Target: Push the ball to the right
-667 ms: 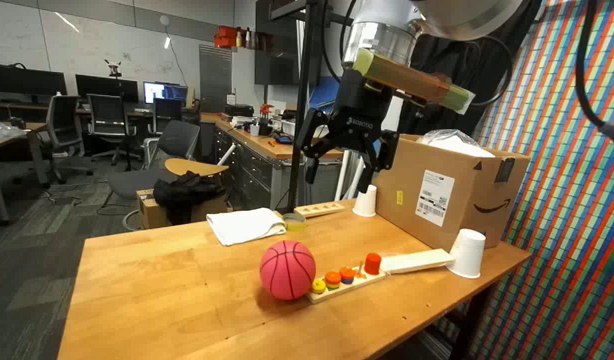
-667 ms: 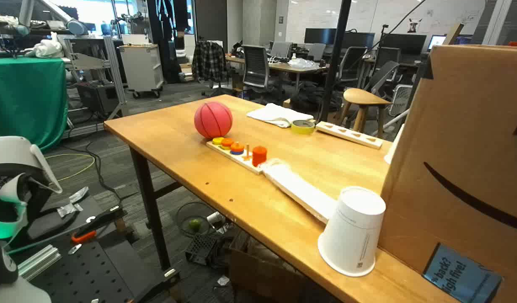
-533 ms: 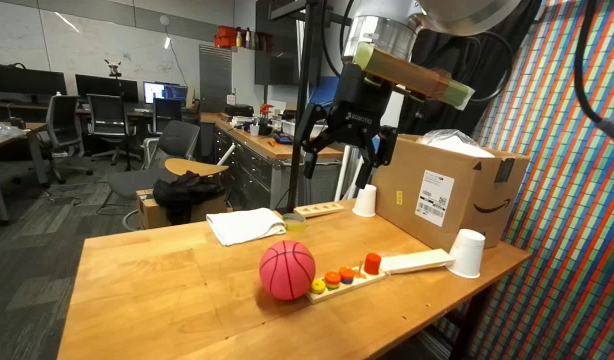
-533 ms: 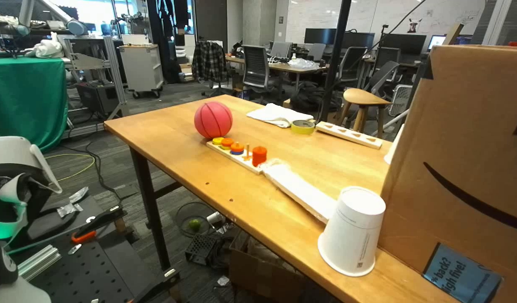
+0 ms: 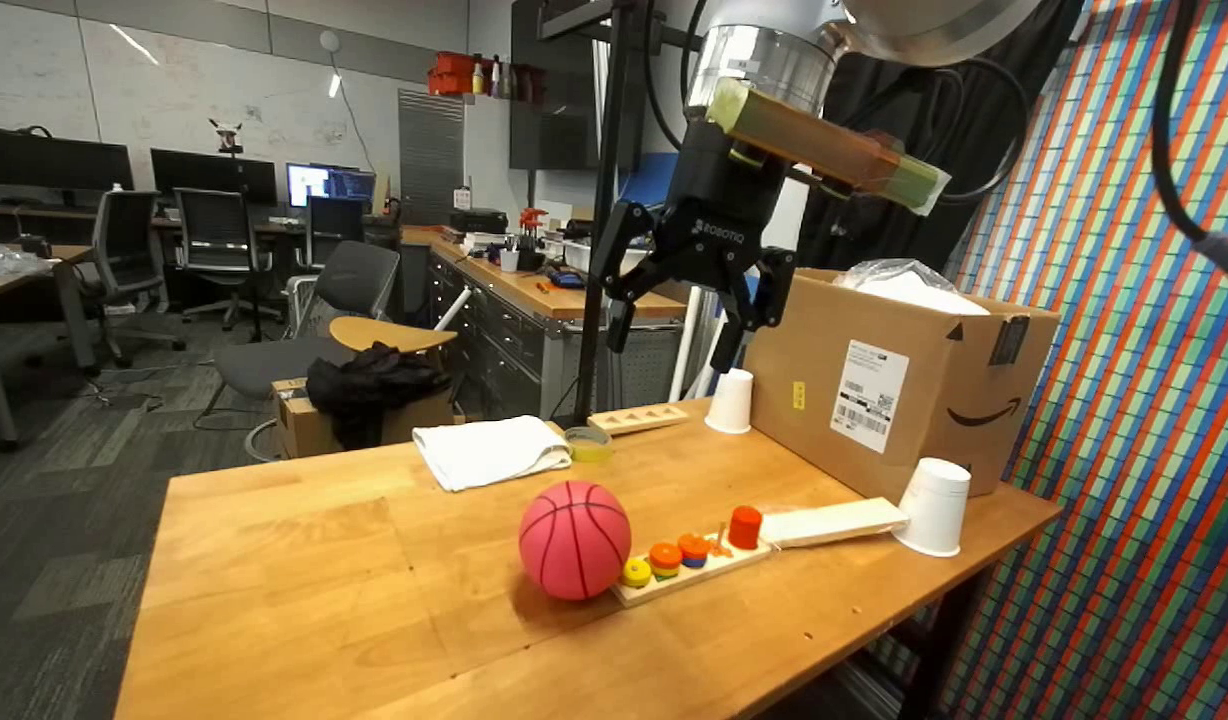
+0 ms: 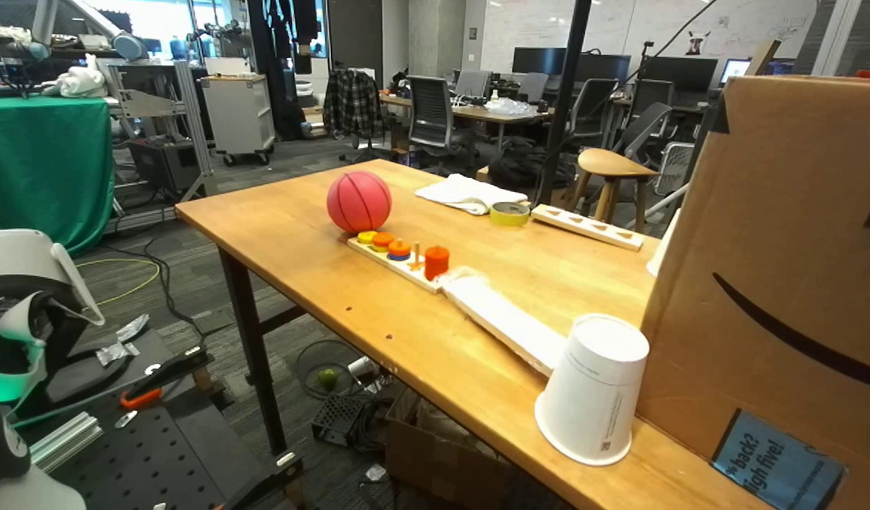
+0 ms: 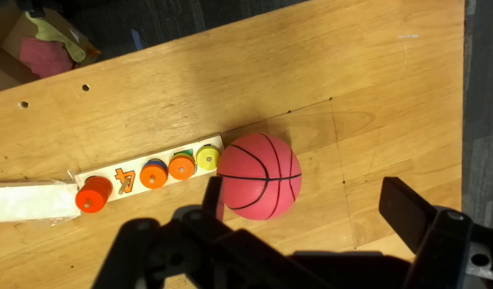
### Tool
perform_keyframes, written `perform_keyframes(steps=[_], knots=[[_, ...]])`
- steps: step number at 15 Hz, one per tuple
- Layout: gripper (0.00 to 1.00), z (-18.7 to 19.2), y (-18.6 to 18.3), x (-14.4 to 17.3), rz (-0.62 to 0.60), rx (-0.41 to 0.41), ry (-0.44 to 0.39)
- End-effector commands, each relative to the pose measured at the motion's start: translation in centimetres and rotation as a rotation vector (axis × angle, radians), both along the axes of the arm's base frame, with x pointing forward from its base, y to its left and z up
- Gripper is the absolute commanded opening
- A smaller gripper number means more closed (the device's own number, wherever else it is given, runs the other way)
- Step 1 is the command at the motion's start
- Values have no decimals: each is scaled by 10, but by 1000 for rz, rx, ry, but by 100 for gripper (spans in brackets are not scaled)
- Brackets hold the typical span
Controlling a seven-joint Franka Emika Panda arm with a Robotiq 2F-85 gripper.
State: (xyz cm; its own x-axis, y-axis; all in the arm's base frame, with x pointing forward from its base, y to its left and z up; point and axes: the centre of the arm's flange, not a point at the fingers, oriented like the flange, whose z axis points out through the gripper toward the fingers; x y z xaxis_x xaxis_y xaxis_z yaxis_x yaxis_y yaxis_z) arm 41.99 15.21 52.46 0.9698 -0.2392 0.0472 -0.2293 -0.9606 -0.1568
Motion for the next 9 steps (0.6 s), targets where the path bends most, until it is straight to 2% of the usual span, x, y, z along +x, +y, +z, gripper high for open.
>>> perform_keyframes(steps=[1,6,9], knots=[[100,-3,5,1,20,9,-6],[100,-20,50,3,220,8,-77],[100,-37,83,7,341,6,-85]])
